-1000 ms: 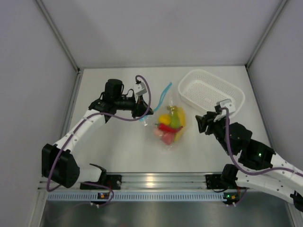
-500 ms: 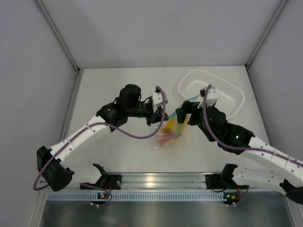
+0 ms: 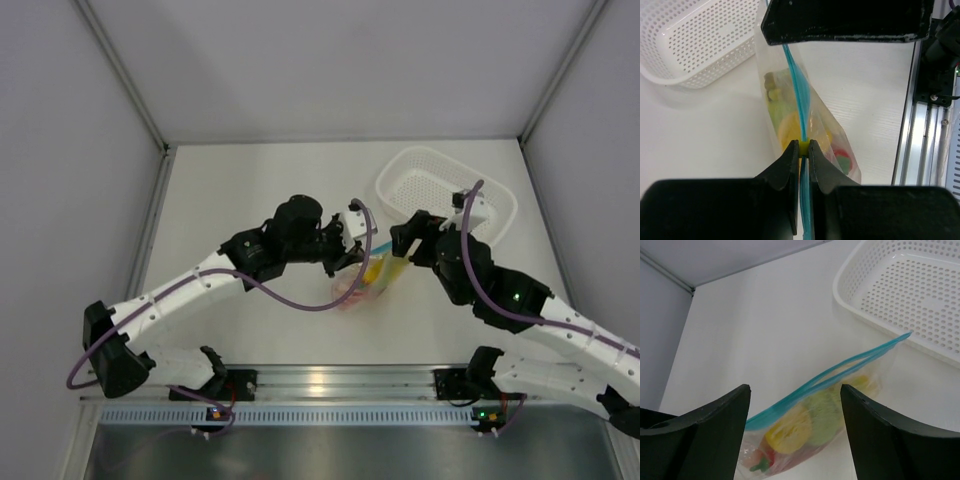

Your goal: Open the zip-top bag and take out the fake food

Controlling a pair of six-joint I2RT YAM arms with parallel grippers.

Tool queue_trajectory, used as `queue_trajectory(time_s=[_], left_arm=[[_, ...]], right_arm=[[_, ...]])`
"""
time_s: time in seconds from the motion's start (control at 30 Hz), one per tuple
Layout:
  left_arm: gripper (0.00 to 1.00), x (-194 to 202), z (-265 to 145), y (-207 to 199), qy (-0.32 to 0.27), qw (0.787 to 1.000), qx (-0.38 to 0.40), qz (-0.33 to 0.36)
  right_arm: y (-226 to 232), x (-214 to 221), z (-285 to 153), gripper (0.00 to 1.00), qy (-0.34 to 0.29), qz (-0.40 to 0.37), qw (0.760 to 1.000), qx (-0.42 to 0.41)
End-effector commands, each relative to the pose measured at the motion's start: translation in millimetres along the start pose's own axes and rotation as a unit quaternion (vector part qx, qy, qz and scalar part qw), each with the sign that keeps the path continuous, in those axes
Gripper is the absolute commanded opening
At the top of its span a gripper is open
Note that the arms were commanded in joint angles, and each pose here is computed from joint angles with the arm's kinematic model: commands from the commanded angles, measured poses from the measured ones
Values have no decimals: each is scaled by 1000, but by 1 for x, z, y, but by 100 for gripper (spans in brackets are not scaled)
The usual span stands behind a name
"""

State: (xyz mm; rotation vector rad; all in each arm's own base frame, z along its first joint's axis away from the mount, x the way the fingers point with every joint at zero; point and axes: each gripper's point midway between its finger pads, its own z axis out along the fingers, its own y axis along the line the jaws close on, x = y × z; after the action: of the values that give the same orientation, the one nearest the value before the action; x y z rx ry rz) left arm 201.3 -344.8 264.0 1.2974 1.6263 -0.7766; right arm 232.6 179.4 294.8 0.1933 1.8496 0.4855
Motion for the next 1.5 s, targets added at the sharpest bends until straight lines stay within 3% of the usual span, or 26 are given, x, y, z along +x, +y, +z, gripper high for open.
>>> queue_trajectory(time_s=[0.0, 0.33, 0.57, 0.87, 1.47], left_arm=[[0, -19, 1, 5, -17, 1000, -20, 3], [0, -26, 6, 5, -18, 999, -28, 8], [0, -33, 3, 7, -25, 999, -34, 13], [0, -37, 3, 0, -30, 999, -21, 14], [0, -37, 7, 0, -26, 999, -24, 20]], right_arm=[[-28, 0, -3, 73, -16, 18, 998, 52], [-59, 12, -10, 64, -25, 52, 995, 85], [-73, 11, -12, 63, -34, 53, 993, 101], [-63, -17, -1, 62, -44, 65, 993, 87], [-62, -32, 23, 62, -42, 82, 992, 88]])
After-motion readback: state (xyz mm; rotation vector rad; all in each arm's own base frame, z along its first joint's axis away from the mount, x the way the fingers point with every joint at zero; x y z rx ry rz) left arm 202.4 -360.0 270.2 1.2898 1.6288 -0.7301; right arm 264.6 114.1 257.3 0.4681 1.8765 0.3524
